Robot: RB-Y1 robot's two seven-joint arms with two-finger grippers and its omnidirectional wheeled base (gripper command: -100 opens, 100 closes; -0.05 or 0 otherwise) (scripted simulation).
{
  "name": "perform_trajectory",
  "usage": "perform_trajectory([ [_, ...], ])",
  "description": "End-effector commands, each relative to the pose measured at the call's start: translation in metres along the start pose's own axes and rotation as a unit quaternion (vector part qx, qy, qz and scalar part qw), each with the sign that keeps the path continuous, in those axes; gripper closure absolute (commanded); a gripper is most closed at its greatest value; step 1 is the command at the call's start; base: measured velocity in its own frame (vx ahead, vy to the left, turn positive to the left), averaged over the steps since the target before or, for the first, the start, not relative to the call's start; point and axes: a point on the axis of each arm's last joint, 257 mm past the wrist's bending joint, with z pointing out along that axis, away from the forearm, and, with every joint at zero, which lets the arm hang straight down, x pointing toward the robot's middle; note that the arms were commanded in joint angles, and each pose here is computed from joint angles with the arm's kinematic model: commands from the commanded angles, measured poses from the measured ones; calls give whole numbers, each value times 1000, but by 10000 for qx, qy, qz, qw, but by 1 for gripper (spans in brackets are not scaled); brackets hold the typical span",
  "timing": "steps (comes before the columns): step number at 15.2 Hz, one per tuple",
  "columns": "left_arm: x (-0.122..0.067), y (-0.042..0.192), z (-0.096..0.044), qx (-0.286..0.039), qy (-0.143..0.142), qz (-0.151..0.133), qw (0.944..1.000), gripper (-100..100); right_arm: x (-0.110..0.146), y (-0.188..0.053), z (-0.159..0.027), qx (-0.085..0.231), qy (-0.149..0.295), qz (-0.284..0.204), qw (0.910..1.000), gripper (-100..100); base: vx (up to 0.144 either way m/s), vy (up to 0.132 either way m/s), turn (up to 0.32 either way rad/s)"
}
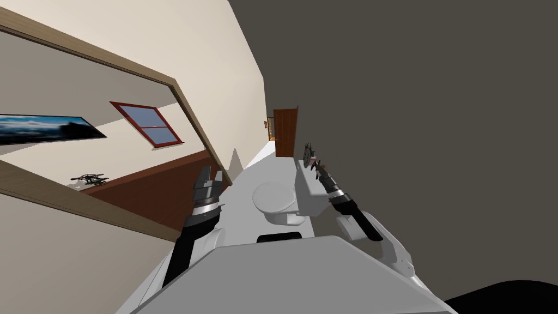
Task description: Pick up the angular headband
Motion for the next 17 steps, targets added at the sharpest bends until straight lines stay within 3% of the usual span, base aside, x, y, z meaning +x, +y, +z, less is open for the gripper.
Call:
perform_trajectory([
  [1, 0, 0, 0, 0, 0, 0, 10000, 0, 2, -3, 2, 31, 135, -66, 9999, -100, -4, 16, 28],
  [17, 0, 0, 0, 0, 0, 0, 10000, 0, 17, -42, 17, 659, 1367, -588, 9867, -100, -5, 20, 70],
])
